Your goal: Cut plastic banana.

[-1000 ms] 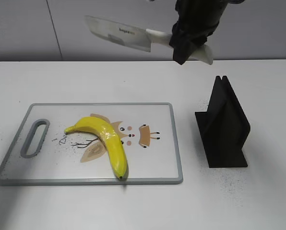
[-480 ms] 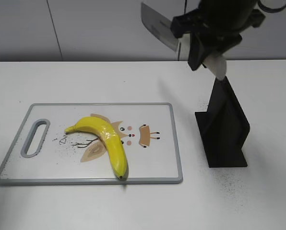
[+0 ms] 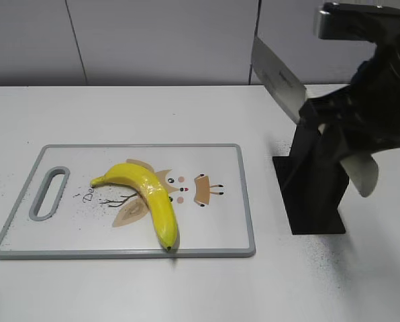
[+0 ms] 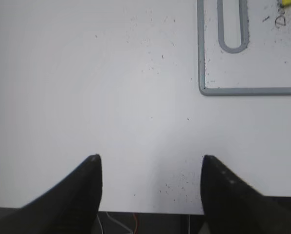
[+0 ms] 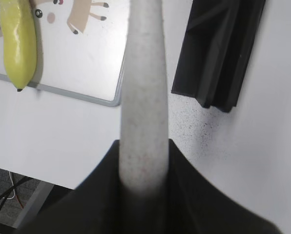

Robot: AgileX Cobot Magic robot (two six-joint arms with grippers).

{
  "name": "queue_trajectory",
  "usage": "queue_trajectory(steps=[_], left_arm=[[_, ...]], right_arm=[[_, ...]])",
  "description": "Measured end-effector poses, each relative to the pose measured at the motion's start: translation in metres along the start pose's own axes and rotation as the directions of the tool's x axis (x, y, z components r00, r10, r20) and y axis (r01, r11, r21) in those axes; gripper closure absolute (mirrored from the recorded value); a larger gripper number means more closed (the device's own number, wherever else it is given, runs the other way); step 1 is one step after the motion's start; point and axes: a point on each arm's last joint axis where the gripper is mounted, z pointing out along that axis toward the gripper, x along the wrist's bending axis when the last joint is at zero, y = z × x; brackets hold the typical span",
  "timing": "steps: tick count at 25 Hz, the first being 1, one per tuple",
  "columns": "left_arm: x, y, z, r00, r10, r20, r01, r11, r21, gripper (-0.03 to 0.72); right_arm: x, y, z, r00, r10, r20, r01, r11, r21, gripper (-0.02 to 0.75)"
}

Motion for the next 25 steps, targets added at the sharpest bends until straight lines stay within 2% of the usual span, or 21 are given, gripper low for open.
queue_trajectory(steps=[4,7,14,18,25], left_arm=[[-0.005,-0.03,-0.015,1.0,0.0,-0.023,-0.003,0.989,-0.148,0.093],[-0.008,-0.053,-0.023,0.999,-0.002,-0.038,-0.008,0.969,-0.248,0.093],[-0.014,-0.091,-0.028,0.998,-0.007,-0.063,-0.019,0.915,-0.403,0.093],[-0.015,-0.101,-0.019,0.998,-0.006,-0.07,-0.026,0.891,-0.452,0.093],[-0.014,-0.1,-0.018,0.998,0.058,-0.033,-0.067,0.878,-0.473,0.101]], right_arm=[[-0.009,-0.017,-0.008,0.999,0.042,0.026,-0.041,0.999,-0.03,0.577],[-0.015,-0.027,-0.015,0.996,0.075,0.041,-0.072,0.995,-0.066,0.577],[-0.027,-0.052,-0.024,0.989,0.136,0.053,-0.129,0.985,-0.113,0.577],[-0.03,-0.061,-0.017,0.987,0.15,0.06,-0.143,0.985,-0.099,0.577],[-0.03,-0.058,-0.006,0.986,0.162,0.031,-0.156,0.976,-0.154,0.577]])
